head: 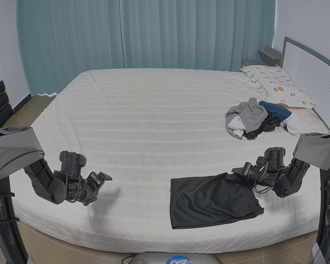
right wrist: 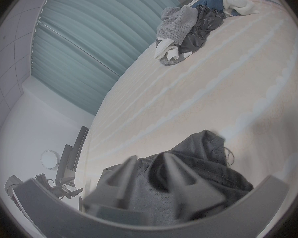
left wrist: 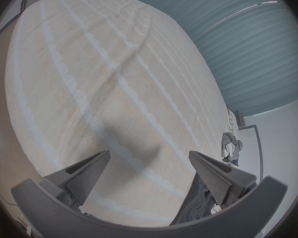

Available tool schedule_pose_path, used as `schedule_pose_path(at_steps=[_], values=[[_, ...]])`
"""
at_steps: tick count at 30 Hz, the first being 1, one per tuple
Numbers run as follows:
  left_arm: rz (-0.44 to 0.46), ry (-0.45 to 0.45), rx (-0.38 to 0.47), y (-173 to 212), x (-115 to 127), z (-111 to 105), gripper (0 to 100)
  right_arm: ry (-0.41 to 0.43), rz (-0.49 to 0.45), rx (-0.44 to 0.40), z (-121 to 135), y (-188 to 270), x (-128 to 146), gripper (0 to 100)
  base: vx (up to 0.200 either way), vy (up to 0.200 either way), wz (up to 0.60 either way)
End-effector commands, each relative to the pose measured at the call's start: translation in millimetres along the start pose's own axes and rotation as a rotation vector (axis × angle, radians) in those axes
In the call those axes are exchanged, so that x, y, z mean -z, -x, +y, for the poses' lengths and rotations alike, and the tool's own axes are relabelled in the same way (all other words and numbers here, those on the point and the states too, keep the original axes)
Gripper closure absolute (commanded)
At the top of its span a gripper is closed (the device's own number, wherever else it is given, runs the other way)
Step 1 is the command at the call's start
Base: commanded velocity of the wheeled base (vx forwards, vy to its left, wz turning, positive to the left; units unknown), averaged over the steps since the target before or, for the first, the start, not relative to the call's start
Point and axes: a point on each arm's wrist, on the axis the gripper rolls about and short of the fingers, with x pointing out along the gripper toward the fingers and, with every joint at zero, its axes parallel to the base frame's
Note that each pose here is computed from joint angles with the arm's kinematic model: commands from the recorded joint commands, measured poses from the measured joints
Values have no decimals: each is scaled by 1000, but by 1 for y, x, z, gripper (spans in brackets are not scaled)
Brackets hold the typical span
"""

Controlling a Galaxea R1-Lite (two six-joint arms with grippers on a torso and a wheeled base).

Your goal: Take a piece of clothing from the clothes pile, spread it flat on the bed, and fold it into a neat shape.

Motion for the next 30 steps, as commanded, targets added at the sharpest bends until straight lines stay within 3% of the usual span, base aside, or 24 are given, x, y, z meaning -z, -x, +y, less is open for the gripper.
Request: schedule_pose_path(at_steps=[1,30], values=[[0,1,0,0,0,0,0,-3,-4,5,-2,0,-1,100,0,0,0],[2,1,0,-1,0,0,0,-55,-98,72,-32,25,-30,100,0,0,0]])
